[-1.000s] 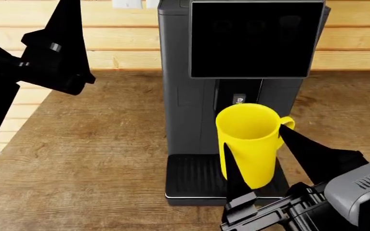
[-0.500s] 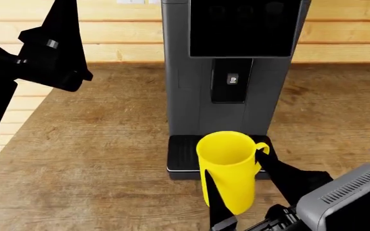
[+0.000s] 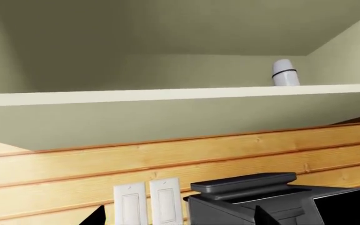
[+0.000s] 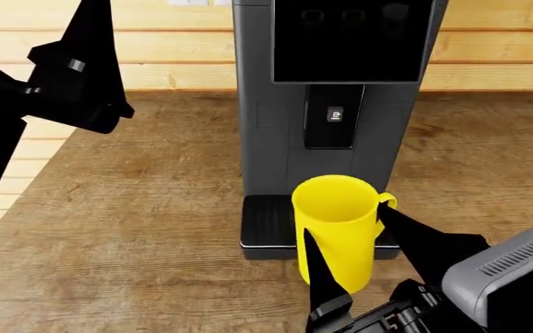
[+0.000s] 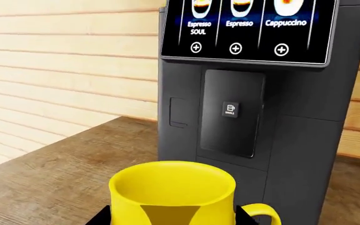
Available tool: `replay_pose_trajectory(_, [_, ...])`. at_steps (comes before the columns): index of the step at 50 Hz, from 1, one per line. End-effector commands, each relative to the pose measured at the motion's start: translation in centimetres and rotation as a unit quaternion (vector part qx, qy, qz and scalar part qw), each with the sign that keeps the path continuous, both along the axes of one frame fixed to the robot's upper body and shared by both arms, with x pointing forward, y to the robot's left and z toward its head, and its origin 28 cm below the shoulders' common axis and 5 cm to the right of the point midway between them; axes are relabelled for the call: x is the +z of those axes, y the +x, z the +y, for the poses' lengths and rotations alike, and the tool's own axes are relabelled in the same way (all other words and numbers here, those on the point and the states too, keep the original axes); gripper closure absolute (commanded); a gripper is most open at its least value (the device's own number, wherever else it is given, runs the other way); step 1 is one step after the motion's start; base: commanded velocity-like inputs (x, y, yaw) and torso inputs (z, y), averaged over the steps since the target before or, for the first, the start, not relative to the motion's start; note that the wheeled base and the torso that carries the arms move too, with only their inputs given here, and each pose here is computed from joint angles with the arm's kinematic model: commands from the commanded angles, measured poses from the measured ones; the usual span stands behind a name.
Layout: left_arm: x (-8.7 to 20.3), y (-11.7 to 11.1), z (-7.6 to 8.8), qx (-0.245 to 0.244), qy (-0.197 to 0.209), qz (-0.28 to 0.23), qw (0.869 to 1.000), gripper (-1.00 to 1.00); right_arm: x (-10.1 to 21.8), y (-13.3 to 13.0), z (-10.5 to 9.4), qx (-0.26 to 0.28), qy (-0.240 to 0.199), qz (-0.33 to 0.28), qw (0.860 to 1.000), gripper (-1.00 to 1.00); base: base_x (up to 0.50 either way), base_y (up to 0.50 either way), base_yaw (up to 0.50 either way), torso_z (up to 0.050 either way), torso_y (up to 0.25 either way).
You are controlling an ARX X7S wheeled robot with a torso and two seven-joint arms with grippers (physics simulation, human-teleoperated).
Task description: Pick the mug from the cabinet, place it under the coffee machine dispenser, and press the start button.
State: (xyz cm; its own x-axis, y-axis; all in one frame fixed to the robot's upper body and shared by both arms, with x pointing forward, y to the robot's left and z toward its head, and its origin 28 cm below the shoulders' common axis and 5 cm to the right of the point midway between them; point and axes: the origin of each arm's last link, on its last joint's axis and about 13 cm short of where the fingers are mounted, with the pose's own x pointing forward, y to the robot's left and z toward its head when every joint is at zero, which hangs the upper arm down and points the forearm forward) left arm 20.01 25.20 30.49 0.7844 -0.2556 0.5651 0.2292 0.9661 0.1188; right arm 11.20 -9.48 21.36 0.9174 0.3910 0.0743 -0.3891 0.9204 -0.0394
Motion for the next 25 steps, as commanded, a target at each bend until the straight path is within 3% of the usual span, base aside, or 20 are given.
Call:
replay_pose_trajectory(1, [0.0, 0.1, 0.0, -0.001, 0.000, 0.001, 1.000, -1.00, 0.5, 0.7, -0.5, 0.001, -0.004, -0.005, 1.000, 1.00, 0.00, 0.00, 0.00, 0.000, 0.000])
replay_pose_trajectory(10, [0.0, 0.0, 0.0, -0.001, -0.002, 0.000, 1.000, -1.00, 0.4, 2.9, 0.0, -0.001, -0.011, 0.007, 1.000, 1.00, 0.00, 0.00, 0.00, 0.000, 0.000])
replay_pose_trajectory(25, [0.0, 0.0, 0.1, 0.000, -0.001, -0.001, 1.000, -1.00, -0.7, 4.3, -0.2, -0.020, -0.007, 0.020, 1.000, 1.00, 0.00, 0.00, 0.00, 0.000, 0.000])
